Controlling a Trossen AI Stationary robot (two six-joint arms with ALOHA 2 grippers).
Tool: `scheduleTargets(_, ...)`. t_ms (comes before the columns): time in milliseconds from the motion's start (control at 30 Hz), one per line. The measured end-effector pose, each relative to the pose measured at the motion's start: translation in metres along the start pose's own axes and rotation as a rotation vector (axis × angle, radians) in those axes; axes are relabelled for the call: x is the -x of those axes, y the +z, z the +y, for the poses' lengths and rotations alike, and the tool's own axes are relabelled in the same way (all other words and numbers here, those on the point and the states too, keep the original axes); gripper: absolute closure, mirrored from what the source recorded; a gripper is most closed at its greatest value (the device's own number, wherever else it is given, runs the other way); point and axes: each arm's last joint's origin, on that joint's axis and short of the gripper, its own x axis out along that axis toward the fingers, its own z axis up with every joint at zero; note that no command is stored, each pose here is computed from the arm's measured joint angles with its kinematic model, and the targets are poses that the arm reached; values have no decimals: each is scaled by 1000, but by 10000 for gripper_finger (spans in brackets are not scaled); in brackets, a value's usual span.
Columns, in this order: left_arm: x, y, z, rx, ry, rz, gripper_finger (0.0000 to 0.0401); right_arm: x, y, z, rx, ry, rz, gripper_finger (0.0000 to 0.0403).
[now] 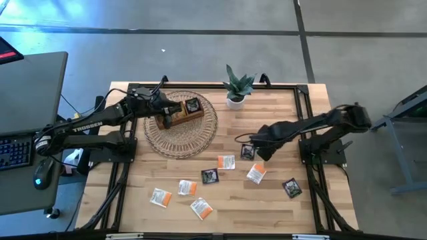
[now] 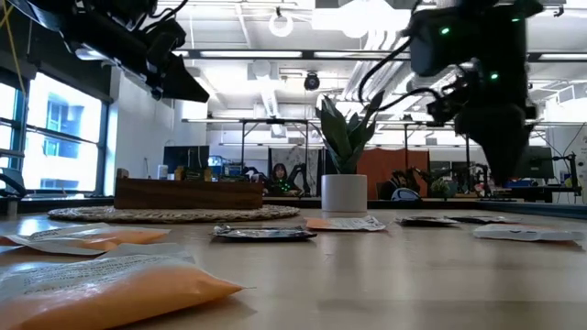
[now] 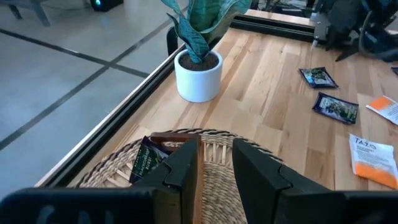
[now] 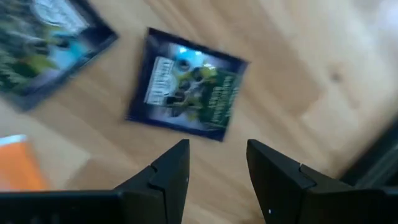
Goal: Pick & Place Tea
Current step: Put the black tea bag into the right section of the wooden organizer
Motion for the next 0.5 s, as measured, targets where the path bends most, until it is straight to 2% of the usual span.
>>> scheduleTargets(133,0,1,0,-2,0,-8,302,-12,-14,-10,-130,148,-45,247)
scheduleTargets(233,0,1,0,-2,0,-9,302,-30,-23,-15,-207,205,-72,247)
scheduleTargets(367,0,2,0,-2,1,-16,302,-50,-29,-24,-289,158,-91,247)
scheduleTargets(500,0,2,0,-3,2,-25,302,-54,-27,-28,-324,129,-134,247)
